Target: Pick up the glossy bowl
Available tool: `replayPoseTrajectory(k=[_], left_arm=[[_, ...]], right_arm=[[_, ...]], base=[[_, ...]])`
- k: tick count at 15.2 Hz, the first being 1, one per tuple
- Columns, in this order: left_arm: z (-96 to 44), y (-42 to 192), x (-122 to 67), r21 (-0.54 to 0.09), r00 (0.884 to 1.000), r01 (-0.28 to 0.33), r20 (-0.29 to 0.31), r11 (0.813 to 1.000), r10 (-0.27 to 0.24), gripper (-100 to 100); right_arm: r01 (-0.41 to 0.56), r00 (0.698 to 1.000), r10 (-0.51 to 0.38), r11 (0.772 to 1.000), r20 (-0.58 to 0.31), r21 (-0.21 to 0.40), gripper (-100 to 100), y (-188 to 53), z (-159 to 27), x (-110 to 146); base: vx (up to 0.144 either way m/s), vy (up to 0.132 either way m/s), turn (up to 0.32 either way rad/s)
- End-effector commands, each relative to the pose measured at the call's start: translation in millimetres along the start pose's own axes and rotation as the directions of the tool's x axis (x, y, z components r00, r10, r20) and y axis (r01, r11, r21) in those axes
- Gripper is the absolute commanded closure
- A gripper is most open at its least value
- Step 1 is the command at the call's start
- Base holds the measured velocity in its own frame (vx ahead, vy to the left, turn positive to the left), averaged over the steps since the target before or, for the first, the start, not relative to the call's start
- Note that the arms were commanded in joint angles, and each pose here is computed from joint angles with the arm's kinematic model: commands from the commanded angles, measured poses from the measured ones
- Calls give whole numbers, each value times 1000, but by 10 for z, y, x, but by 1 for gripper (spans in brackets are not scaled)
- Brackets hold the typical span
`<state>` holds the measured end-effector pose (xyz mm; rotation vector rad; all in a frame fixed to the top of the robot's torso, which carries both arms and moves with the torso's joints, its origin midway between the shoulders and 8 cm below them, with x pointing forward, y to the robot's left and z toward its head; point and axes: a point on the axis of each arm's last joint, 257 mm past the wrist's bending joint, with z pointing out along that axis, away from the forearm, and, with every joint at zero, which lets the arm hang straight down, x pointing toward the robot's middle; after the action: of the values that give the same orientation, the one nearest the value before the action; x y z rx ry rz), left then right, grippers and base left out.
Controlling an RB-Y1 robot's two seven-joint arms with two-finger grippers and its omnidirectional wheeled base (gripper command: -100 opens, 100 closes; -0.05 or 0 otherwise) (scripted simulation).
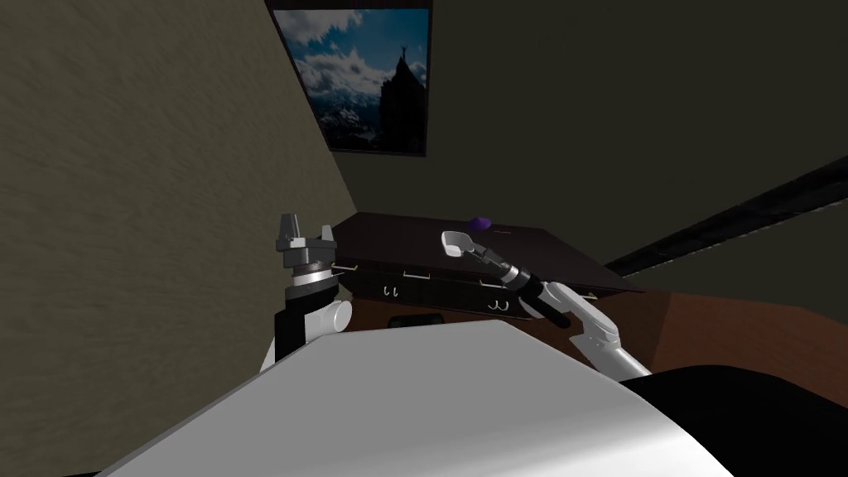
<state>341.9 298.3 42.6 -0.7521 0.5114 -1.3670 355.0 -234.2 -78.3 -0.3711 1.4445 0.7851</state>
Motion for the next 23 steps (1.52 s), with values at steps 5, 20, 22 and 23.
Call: replayPoseTrajectory(k=[5,20,22,23], left_arm=[[0,0,0,0,1000,0,0,1000,0,0],[0,0,0,0,1000,0,0,1000,0,0],[0,0,0,0,1000,0,0,1000,0,0],[0,0,0,0,1000,0,0,1000,0,0]], right_arm=[[117,979,-115,993,-168,2,-100,-215,-140,242],[406,735,-386,909,-558,-95,-100,-945,-718,674],[441,679,-417,890,-604,-119,-100,-1069,-828,708],[442,675,-420,888,-607,-123,-100,-1070,-828,705]], base=[[2,21,83],[1,26,95],[2,34,117],[2,19,32]])
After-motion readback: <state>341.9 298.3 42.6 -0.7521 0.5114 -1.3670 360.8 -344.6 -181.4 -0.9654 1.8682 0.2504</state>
